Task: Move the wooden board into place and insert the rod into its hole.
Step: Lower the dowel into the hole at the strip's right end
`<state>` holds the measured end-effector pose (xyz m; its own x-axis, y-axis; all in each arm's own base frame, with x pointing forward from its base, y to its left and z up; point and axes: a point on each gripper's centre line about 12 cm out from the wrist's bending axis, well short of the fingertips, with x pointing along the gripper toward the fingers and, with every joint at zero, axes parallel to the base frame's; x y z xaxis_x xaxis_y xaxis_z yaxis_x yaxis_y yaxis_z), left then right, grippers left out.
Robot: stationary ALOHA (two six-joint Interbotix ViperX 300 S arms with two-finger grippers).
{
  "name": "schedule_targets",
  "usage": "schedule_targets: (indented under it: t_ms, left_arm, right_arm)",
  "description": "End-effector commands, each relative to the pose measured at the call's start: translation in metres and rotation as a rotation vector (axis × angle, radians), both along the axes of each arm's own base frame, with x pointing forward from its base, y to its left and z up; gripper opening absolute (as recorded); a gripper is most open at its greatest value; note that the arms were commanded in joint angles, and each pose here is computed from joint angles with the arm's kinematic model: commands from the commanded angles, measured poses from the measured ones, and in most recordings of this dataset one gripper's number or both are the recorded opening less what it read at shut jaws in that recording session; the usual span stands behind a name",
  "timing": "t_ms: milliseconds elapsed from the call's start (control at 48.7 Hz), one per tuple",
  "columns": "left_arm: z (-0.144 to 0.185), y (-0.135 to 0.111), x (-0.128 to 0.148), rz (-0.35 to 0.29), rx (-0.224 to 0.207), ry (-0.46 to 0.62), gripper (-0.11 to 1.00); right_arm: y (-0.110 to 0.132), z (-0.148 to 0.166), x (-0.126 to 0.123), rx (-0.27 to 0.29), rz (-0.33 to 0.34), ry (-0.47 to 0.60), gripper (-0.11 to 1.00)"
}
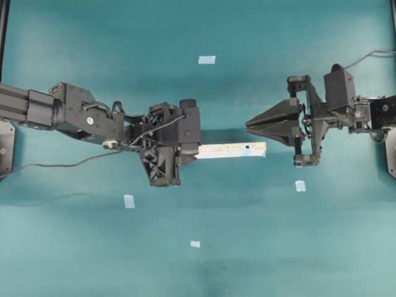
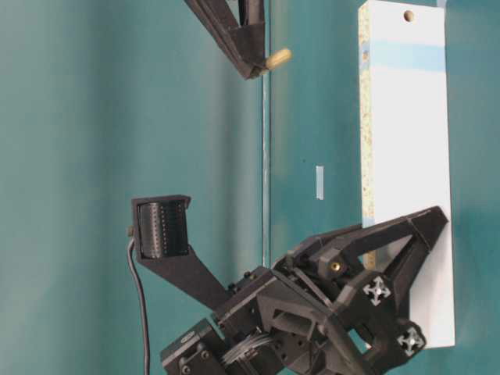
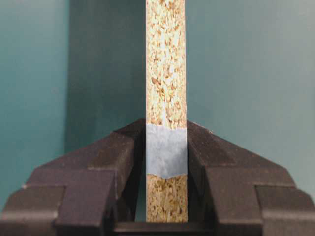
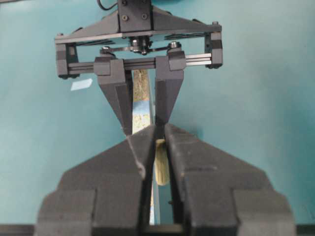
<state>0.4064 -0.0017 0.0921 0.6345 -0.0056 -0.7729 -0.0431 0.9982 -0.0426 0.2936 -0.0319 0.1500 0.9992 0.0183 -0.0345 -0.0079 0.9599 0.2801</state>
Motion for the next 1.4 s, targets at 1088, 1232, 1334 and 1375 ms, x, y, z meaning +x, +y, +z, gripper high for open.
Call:
schedule_targets:
  t_ms: [1088,1232,1334,1375]
  left_arm:
    - [0.015,-0.003,0.005,-0.003,-0.004,-0.043,0.21]
    - [0.015,-0.003,0.005,-0.003,-0.004,-0.043,0.21]
    - [0.015,-0.003,0.005,-0.003,-0.004,-0.043,0.21]
    - [0.015,-0.003,0.005,-0.003,-0.004,-0.043,0.21]
  right_arm:
    - [0.014,-0.029,0.014,0.001,0.059,0.072,0.09]
    - [0.014,-0.031,0.014,-0.001,0.059,0.08,0.09]
    - [0.014,-0.031,0.014,-0.003,0.059,0.079,0.09]
    - [0.014,-0.031,0.014,-0.002,0.058,0.079,0.09]
